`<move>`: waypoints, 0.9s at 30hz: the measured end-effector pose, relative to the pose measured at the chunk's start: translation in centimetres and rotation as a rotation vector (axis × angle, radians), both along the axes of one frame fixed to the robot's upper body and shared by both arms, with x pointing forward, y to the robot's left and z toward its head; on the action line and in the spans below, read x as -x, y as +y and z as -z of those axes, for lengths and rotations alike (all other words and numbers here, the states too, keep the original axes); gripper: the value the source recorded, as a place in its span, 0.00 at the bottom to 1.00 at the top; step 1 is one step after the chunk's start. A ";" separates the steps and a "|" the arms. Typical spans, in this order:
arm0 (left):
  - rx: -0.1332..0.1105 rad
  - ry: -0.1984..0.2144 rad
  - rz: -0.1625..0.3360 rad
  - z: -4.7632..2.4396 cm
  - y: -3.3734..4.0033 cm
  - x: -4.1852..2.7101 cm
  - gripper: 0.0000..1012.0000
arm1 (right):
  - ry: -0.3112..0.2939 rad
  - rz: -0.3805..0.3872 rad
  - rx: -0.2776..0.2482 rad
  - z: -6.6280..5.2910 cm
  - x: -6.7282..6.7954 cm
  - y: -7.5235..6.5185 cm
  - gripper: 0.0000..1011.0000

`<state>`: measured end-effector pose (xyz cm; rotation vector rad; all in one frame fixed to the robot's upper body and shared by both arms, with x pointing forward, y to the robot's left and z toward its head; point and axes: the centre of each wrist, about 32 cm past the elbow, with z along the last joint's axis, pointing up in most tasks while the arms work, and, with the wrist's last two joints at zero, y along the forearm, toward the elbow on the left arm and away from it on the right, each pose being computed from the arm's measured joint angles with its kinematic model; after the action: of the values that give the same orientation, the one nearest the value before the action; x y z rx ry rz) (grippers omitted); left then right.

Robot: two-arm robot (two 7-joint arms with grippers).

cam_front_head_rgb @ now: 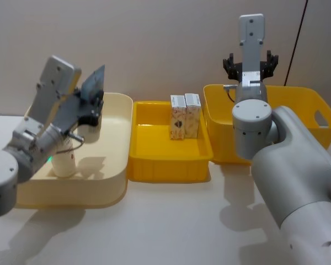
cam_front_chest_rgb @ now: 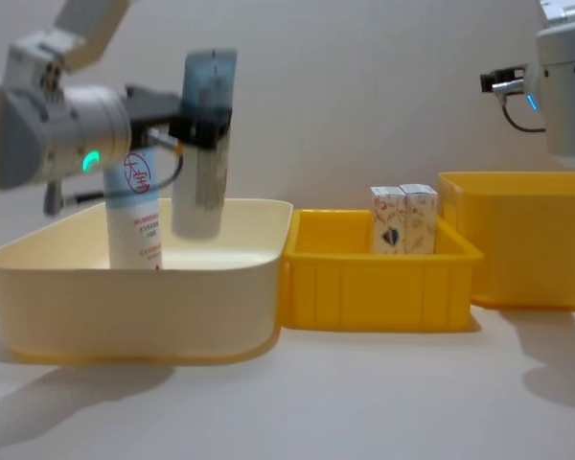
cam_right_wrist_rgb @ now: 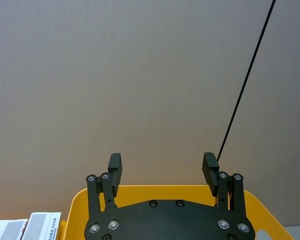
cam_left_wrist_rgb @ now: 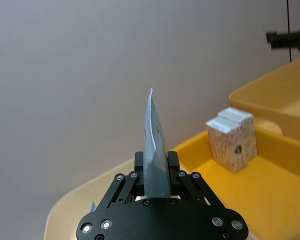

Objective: Bimanual collaborative sorting of washing and personal care products

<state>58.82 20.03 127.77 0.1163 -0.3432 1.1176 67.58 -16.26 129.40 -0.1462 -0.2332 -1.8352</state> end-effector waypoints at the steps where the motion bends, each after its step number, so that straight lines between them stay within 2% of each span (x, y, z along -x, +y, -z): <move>1: 0.008 -0.018 0.005 -0.57 -0.04 -0.04 0.26 | 0.000 0.000 0.000 0.0 0.0 0.0 0.99; 4: 0.023 -0.044 0.015 -1.46 -0.10 -0.13 0.26 | 0.000 0.000 0.000 0.0 0.0 0.0 0.99; 6: 0.043 -0.081 0.036 -2.85 -0.12 -0.35 0.26 | 0.000 0.000 0.000 0.0 0.0 0.0 0.99; 9: 0.056 -0.104 0.052 -3.79 -0.09 -0.54 0.26 | 0.000 0.000 0.000 0.0 0.0 0.0 0.99; 10: 0.063 -0.119 0.067 -4.37 -0.06 -0.68 0.26 | 0.000 0.000 0.000 0.0 0.0 0.0 0.99; 13: 0.073 -0.139 0.087 -5.24 -0.04 -0.95 0.26 | 0.000 0.000 0.000 0.0 0.0 0.0 0.99; 14: 0.078 -0.151 0.102 -5.76 0.01 -1.20 0.26 | 0.000 -0.001 0.000 0.0 0.0 0.0 0.99; 16: 0.082 -0.160 0.114 -6.16 0.02 -1.43 0.26 | -0.001 -0.005 0.001 0.0 0.0 0.0 0.99; 21: 0.092 -0.186 0.163 -7.41 0.04 -2.60 0.26 | -0.005 -0.038 0.007 0.1 0.2 0.0 0.99; 27: 0.095 -0.194 0.195 -8.06 0.02 -3.51 0.26 | -0.008 -0.097 0.015 0.0 0.5 -0.3 0.99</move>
<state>62.33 20.05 135.82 -0.1088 -0.4632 0.9516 67.07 -16.55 129.44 -0.1359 -0.2551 -1.7379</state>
